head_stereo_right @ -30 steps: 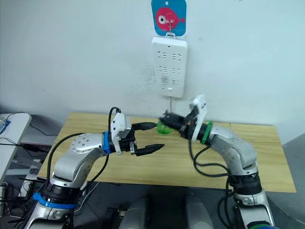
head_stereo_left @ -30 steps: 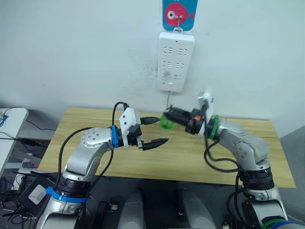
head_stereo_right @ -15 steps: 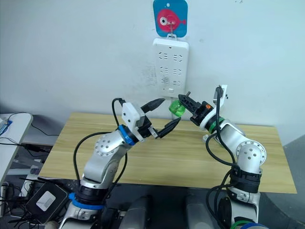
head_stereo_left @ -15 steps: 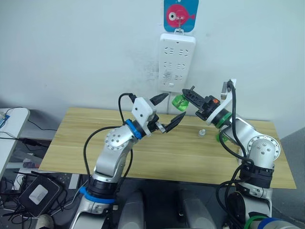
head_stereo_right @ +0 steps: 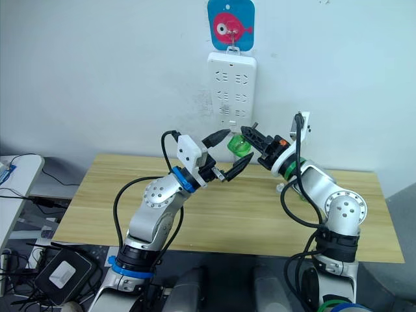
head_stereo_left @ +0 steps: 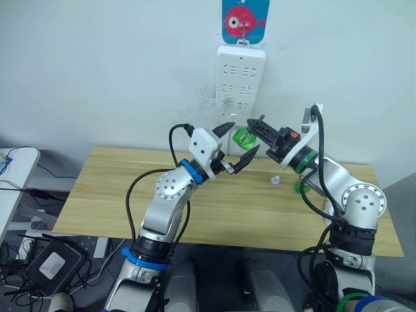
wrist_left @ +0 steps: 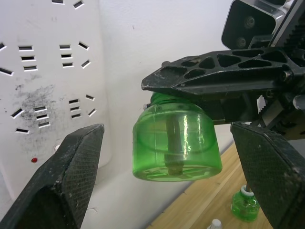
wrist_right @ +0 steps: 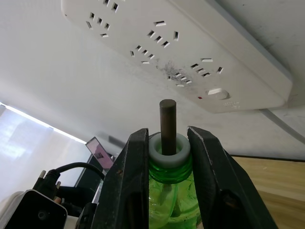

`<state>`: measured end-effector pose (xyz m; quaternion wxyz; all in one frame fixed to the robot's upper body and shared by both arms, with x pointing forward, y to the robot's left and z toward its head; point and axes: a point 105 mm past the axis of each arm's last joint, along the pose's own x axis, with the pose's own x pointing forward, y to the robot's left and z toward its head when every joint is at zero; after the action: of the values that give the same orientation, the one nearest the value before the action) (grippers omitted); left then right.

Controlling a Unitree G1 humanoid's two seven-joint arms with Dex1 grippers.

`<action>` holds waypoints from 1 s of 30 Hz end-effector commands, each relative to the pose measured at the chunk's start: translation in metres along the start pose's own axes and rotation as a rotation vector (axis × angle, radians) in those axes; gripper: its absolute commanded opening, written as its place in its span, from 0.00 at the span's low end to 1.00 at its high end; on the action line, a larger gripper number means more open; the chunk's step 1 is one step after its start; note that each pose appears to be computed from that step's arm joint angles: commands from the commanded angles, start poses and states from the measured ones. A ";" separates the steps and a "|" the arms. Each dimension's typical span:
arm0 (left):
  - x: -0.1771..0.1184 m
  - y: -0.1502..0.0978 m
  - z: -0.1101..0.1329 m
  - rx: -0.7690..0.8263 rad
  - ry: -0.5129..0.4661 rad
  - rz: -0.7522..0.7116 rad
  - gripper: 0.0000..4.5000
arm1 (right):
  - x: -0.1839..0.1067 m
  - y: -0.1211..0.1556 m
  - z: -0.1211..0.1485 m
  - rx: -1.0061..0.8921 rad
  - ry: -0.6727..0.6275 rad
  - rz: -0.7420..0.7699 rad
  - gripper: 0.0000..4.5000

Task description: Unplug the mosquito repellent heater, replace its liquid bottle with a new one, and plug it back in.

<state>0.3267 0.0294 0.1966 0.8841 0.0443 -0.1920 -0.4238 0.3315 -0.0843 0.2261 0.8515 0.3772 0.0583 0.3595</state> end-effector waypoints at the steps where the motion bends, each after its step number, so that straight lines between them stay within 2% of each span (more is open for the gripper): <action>1: 0.003 -0.003 0.010 0.002 -0.044 -0.006 0.86 | 0.000 0.015 0.009 -0.015 -0.033 0.057 0.19; 6: 0.004 -0.002 0.010 -0.005 -0.047 -0.003 0.52 | -0.001 0.017 0.008 -0.012 -0.032 0.062 0.19; 15: 0.006 -0.002 0.009 -0.013 -0.035 0.002 0.50 | -0.001 0.028 0.003 0.029 -0.007 0.124 0.19; 21: 0.005 0.001 0.009 -0.011 -0.034 0.000 0.50 | -0.011 0.028 -0.014 -0.080 0.107 0.140 0.64; 25: 0.003 0.003 0.007 -0.007 -0.026 -0.013 0.50 | -0.027 0.018 -0.022 -0.170 0.197 0.103 0.93; 26: 0.000 0.004 0.005 -0.004 -0.018 -0.026 0.50 | -0.038 0.005 -0.024 -0.242 0.256 0.036 1.00; 28: -0.006 0.006 0.001 0.003 -0.003 -0.047 0.50 | -0.061 -0.024 -0.026 -0.407 0.384 -0.116 1.00; 30: -0.008 0.007 0.001 0.005 0.000 -0.053 0.50 | -0.076 -0.035 -0.024 -0.481 0.453 -0.165 1.00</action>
<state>0.3317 0.0424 0.1854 0.8816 0.0560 -0.1661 -0.4382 0.2925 -0.1378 0.1647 0.9090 0.1012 0.2054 0.3482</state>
